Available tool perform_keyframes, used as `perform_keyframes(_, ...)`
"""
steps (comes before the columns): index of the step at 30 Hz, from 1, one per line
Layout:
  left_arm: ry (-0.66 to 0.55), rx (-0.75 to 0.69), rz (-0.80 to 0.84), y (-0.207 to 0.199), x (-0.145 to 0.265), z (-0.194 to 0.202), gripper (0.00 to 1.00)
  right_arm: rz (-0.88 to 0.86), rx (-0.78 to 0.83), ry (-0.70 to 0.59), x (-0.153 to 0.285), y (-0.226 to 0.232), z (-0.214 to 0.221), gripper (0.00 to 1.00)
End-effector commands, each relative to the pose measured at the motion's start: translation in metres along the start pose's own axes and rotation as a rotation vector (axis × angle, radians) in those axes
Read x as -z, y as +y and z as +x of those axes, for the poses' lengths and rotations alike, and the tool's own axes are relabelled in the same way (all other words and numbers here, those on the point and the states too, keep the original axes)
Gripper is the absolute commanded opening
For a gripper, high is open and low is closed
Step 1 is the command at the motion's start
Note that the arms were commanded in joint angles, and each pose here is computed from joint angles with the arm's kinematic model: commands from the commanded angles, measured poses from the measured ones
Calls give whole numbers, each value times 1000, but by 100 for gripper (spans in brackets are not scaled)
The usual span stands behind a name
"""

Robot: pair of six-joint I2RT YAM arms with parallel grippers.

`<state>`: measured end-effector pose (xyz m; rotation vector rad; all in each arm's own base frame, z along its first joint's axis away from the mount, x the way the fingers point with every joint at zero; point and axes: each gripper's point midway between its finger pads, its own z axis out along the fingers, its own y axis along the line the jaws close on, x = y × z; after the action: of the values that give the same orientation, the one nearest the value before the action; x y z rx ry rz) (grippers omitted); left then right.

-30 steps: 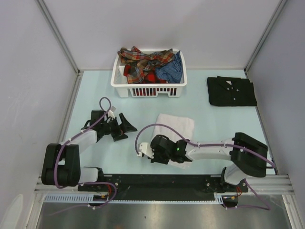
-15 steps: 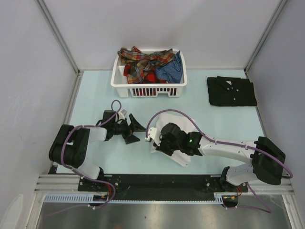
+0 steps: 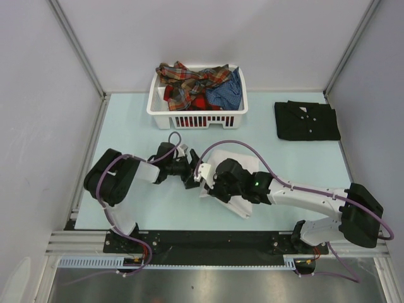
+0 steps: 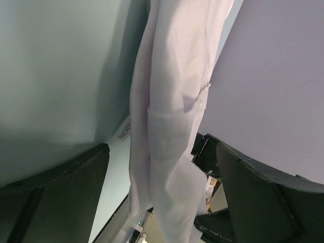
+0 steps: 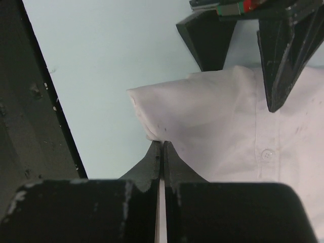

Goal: Fold and stack the long sleeve shirts
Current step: Fold the shirt

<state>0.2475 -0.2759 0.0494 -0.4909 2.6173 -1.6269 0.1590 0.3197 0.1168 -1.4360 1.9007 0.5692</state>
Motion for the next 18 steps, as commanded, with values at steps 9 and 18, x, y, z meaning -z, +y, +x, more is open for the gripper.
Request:
perform_keyframes(9,-12,-100,-53,-22,7,-16,0,-72,-9,-61,0,15,-19,27)
perform_keyframes(18,-39,-473,-428,-14,101,-39,0,8,-262,46,30,-38,11,100)
